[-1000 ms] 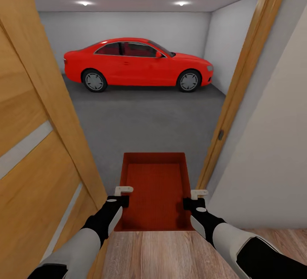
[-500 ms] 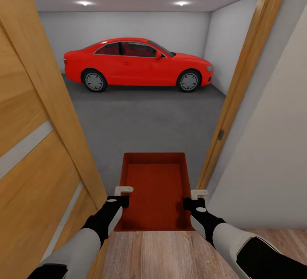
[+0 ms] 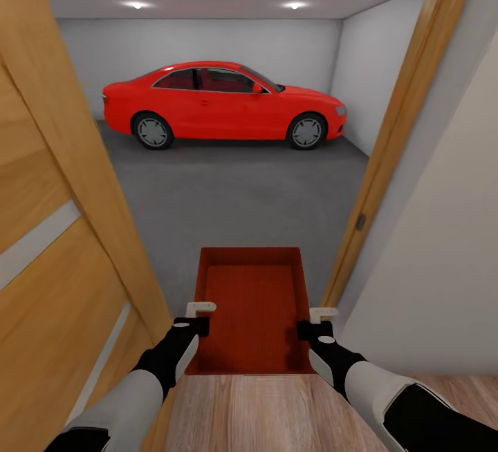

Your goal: Move the two storage containers from the living room to the garage. In the garage, place one container on the floor and stack the other container on top of it (either order is fine).

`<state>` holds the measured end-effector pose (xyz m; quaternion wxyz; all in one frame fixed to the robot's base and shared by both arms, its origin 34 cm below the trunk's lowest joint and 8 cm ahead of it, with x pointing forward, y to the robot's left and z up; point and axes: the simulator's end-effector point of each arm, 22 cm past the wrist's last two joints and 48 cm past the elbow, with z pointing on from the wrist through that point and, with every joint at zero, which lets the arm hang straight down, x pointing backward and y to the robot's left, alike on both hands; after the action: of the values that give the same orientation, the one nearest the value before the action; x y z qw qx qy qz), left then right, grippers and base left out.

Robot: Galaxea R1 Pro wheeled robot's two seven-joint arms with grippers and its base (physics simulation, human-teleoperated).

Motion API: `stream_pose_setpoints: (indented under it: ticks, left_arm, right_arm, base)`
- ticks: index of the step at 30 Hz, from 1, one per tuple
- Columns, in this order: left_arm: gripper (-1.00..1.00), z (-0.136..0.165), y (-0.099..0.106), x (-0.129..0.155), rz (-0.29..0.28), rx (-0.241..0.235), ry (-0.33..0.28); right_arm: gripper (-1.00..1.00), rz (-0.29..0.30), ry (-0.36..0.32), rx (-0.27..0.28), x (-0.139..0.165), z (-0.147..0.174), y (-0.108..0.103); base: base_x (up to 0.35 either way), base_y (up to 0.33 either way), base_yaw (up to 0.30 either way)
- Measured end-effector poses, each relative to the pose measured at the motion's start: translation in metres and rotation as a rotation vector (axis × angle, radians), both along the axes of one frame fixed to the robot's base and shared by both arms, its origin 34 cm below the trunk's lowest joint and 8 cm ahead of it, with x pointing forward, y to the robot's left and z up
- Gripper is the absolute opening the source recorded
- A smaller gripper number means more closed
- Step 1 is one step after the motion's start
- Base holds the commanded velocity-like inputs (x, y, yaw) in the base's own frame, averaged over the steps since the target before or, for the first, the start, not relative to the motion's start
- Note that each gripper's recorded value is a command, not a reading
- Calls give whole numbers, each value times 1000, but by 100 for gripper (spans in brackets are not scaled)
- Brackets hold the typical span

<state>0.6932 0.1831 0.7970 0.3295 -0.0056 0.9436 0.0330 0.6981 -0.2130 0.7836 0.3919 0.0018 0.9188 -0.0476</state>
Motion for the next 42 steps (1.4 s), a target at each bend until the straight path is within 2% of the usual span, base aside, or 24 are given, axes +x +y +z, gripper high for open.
stream_pose_setpoints:
  ticks: [42]
  left_arm:
    - [-100, -1, 0, -1, 2, -2, -1]
  right_arm:
    - [-100, 2, 0, -2, 0, 0, 0]
  base:
    - [322, 0, 0]
